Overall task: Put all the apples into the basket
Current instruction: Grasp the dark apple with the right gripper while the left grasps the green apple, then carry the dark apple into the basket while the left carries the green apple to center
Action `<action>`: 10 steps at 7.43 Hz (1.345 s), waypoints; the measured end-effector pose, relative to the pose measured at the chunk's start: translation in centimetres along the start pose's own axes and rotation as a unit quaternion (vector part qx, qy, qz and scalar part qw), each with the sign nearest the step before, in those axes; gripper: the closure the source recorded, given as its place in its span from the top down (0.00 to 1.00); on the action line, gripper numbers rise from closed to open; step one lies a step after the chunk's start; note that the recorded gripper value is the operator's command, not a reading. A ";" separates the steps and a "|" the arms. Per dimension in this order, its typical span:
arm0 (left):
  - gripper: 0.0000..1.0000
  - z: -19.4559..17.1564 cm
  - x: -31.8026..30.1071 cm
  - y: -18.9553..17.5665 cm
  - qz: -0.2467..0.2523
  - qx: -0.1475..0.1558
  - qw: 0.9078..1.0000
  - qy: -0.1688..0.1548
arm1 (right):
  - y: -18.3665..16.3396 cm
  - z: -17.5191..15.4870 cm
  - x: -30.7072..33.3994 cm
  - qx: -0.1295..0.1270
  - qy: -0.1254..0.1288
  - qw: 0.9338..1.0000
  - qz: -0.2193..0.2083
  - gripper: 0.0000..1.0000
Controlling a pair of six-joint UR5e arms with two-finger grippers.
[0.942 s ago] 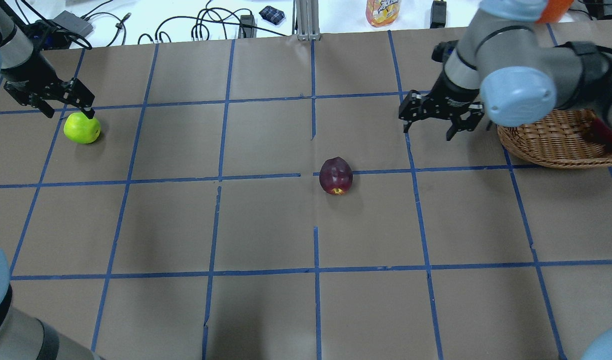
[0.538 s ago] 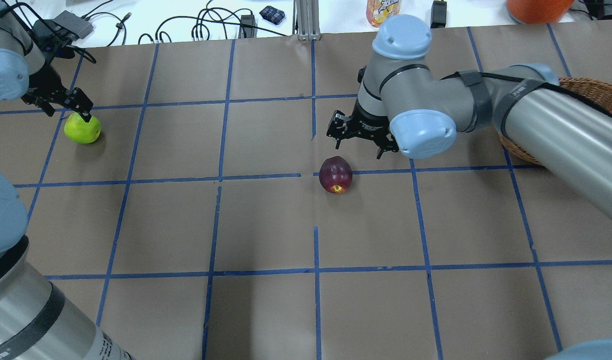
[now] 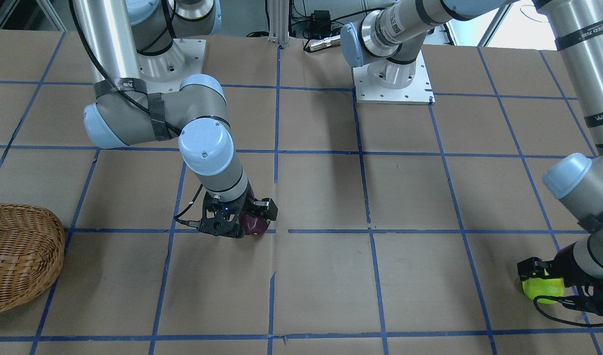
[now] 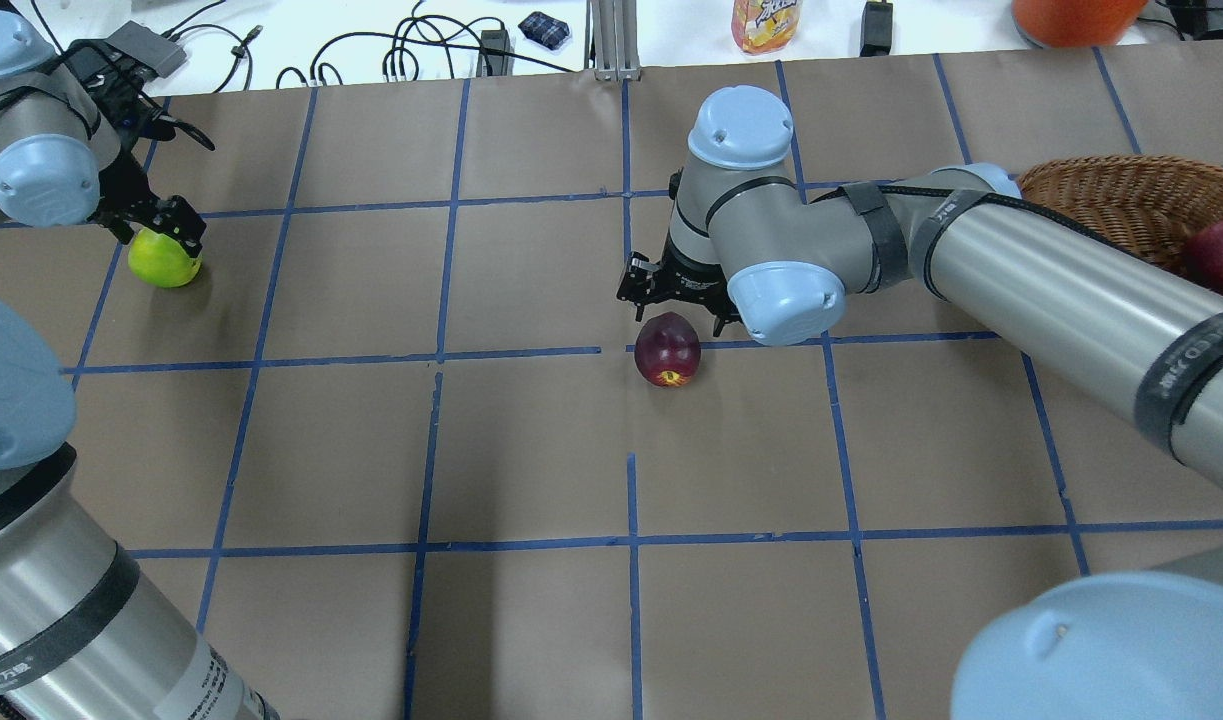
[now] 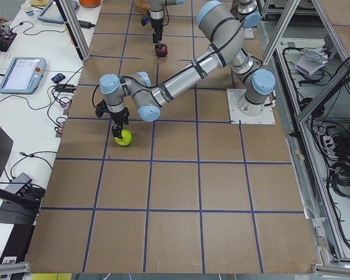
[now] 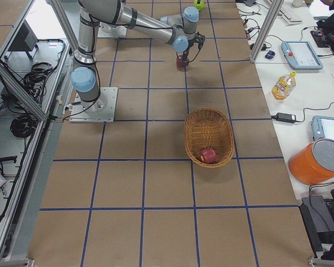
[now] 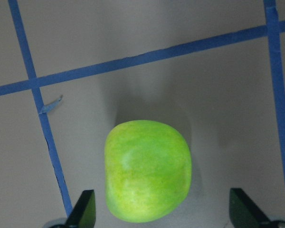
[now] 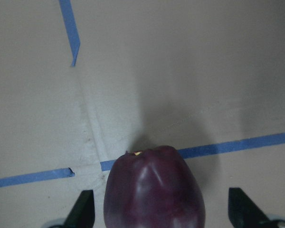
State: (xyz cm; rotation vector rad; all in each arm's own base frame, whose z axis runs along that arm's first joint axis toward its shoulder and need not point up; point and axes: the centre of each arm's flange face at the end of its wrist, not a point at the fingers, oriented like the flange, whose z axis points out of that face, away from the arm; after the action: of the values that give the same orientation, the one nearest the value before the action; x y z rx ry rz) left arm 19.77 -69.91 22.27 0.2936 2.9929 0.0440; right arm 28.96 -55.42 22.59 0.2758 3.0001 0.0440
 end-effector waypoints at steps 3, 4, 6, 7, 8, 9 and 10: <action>0.34 2.0 -0.1 -0.3 0.003 -0.001 1.000 -0.001 | 0.7 2.7 -0.8 -0.022 0.007 0.999 -0.042 0.96; 0.09 2.1 -0.3 -0.3 0.003 -0.001 1.000 -0.002 | 1.1 3.1 -1.3 -0.027 0.008 0.998 -0.049 0.92; 0.01 1.2 -0.6 -0.3 0.000 0.000 1.000 -0.010 | 2.2 3.5 -2.3 -0.033 0.015 0.997 -0.061 0.64; 0.01 -0.1 -0.2 -0.5 0.004 -0.002 1.000 -0.019 | 2.6 3.5 -2.7 -0.035 0.019 0.997 -0.066 0.59; 0.01 -1.8 1.0 -0.9 0.012 -0.008 1.000 -0.022 | 2.4 2.8 -2.7 -0.036 0.023 0.997 -0.066 0.58; 0.01 -3.8 3.2 -1.3 0.021 -0.015 1.000 -0.017 | 1.5 0.5 -2.2 -0.033 0.030 0.997 -0.063 0.58; 0.01 -5.9 6.3 -1.6 0.026 -0.014 1.000 0.003 | -0.4 -3.1 -0.4 -0.032 0.036 0.997 -0.054 0.58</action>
State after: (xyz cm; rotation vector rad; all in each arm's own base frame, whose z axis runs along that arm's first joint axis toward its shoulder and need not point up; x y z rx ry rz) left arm 12.51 -70.38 27.19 0.3674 2.9870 0.0918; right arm 28.92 -55.93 25.66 0.1073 3.0732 0.1407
